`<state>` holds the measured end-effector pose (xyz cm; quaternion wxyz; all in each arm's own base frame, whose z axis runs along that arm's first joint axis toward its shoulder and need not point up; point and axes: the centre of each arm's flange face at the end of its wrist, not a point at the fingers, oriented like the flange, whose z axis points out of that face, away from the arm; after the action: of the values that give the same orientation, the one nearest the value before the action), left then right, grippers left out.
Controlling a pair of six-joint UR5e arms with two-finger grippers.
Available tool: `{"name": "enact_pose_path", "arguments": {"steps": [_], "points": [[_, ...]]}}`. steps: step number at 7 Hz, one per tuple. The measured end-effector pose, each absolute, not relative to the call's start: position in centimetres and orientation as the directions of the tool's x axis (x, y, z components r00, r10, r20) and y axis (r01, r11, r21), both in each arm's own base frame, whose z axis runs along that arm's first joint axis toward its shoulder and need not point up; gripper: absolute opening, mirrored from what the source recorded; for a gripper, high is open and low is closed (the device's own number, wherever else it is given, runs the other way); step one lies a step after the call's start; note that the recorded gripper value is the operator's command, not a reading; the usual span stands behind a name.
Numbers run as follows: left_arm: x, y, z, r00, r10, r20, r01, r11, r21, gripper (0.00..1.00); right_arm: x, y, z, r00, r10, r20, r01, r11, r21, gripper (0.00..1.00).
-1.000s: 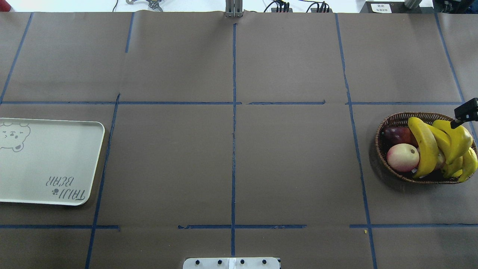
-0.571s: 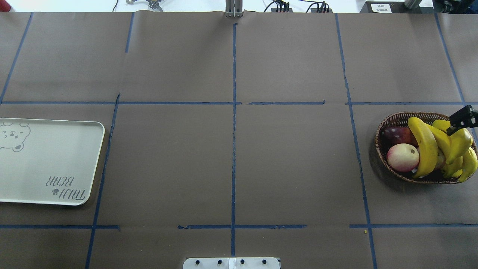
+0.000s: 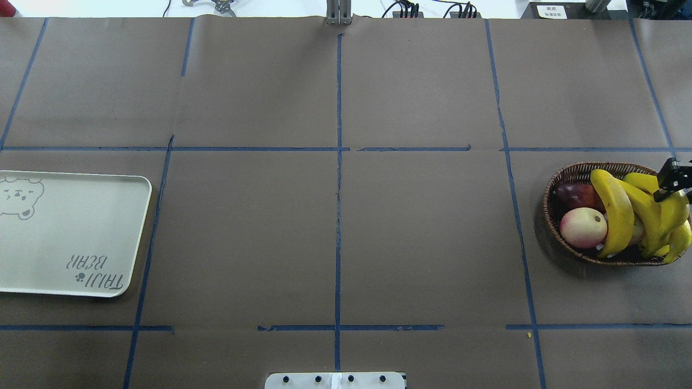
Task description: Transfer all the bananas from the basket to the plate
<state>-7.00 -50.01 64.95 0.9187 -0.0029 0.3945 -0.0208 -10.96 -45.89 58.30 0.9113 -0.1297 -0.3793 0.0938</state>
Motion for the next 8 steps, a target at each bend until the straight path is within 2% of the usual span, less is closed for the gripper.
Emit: {"name": "enact_pose_path", "arguments": {"steps": [2, 4, 6, 8], "points": [[-7.0, -50.2, 65.1, 0.688, -0.041, -0.725, 0.035, 0.999, -0.023, 1.0, -9.0, -46.7, 57.6, 0.678, 0.278, 0.68, -0.111, 0.954, -0.278, 0.0], [-7.0, -50.2, 65.2, 0.688, -0.044, -0.725, 0.035, 0.999, -0.026, 1.0, -2.2, -48.2, 55.4, 0.617, 0.286, 0.733, -0.239, 0.956, -0.172, 0.0], [-7.0, -50.3, 65.1, 0.688, -0.045, -0.725, 0.037, 0.999, -0.026, 1.0, 1.5, -49.0, 50.1, 0.577, 0.248, 0.779, -0.316, 0.946, -0.067, 0.0], [-6.9, -51.4, 63.6, 0.685, -0.062, -0.726, 0.067, 0.998, -0.021, 1.0, -3.2, -52.0, 43.1, 0.551, 0.186, 0.813, -0.299, 0.954, -0.016, 0.0]]}}
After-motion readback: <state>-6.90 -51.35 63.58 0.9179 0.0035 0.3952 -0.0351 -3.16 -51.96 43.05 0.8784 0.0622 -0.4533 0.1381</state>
